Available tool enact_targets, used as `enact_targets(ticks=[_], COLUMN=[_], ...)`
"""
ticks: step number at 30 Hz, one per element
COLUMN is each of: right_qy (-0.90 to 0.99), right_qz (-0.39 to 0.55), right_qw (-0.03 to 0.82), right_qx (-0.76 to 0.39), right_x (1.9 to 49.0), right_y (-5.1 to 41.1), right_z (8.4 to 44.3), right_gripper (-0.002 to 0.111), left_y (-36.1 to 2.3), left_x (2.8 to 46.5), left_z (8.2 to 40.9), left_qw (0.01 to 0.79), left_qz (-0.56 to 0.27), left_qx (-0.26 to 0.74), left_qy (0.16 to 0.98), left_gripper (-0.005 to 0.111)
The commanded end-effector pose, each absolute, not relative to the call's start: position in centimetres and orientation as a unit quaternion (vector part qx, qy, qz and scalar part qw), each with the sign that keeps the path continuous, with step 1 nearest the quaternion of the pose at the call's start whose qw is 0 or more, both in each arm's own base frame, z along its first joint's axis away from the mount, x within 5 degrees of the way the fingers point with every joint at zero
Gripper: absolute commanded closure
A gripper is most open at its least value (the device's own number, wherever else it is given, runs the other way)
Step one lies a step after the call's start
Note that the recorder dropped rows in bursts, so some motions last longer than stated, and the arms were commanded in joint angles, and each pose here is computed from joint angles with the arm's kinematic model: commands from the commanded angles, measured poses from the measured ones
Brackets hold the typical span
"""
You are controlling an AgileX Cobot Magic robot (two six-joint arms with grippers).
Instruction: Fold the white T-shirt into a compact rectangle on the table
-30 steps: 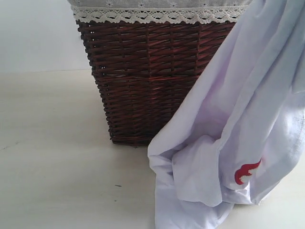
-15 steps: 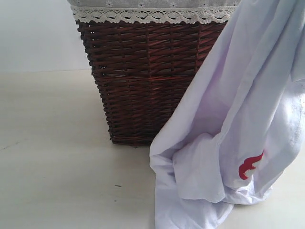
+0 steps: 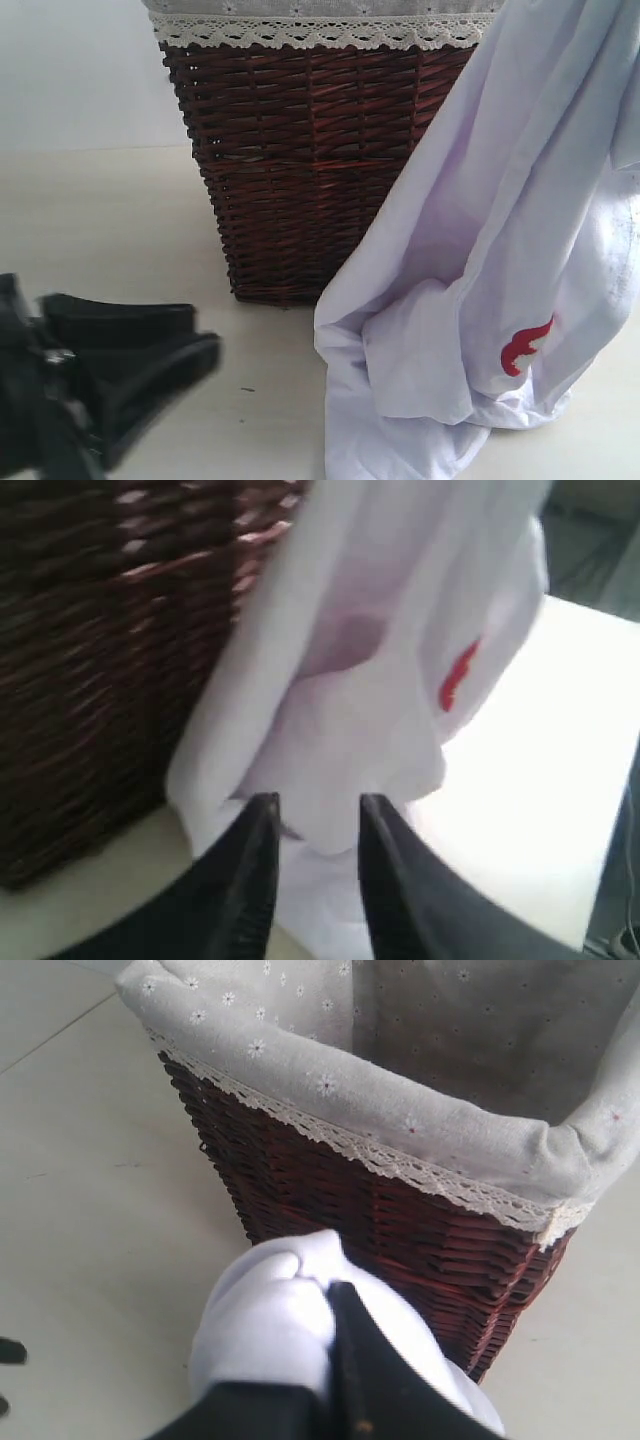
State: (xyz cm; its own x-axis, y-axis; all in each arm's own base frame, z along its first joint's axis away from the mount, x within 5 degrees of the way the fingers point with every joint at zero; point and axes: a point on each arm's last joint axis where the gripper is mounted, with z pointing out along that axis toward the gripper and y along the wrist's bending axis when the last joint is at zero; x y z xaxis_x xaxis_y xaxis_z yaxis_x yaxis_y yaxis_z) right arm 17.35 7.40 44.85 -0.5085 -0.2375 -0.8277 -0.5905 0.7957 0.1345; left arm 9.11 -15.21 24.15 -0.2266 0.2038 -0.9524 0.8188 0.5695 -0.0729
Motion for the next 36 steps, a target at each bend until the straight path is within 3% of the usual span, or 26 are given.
enact_targets(ticks=[1,4,6,13,20,23,26,27,32,36], right_qy=[0.834,0.835,0.835,0.836,0.835,0.836,0.837,0.838,0.837,0.827], right_qz=[0.210,0.210,0.207,0.207,0.206,0.205,0.199,0.196,0.193,0.183], right_qw=[0.447,0.446,0.446,0.445,0.445,0.445,0.444,0.444,0.446,0.468], right_qx=[-0.245,-0.245,-0.246,-0.247,-0.249,-0.249,-0.250,-0.251,-0.251,-0.252], right_x=[17.2,17.2,17.2,17.2,17.2,17.2,17.2,17.2,17.1,16.0], right_y=[7.5,7.5,7.4,7.4,7.4,7.4,7.3,7.3,7.2,6.9], right_z=[45.2,45.2,45.2,45.2,45.2,45.1,45.1,45.1,45.1,45.9], right_gripper=[0.108,0.108,0.108,0.108,0.108,0.108,0.108,0.108,0.108,0.108], left_y=[-21.4,-24.8,-26.8,-32.2,-32.8,-32.6,-32.3,-32.2,-31.1,-29.4], left_x=[9.3,10.6,11.4,14.0,14.9,15.0,14.8,14.8,15.4,16.3], left_z=[23.5,22.1,21.1,19.2,19.2,19.0,18.1,17.8,17.5,20.2], left_qw=[0.529,0.510,0.500,0.509,0.517,0.503,0.460,0.443,0.387,0.396], left_qz=[-0.303,-0.282,-0.272,-0.233,-0.202,-0.201,-0.188,-0.181,-0.181,-0.196], left_qx=[0.415,0.432,0.440,0.437,0.423,0.403,0.436,0.458,0.466,0.454], left_qy=[0.675,0.689,0.695,0.704,0.717,0.738,0.751,0.749,0.775,0.774], left_gripper=[0.055,0.039,0.035,0.035,0.037,0.058,0.098,0.106,0.107,0.107])
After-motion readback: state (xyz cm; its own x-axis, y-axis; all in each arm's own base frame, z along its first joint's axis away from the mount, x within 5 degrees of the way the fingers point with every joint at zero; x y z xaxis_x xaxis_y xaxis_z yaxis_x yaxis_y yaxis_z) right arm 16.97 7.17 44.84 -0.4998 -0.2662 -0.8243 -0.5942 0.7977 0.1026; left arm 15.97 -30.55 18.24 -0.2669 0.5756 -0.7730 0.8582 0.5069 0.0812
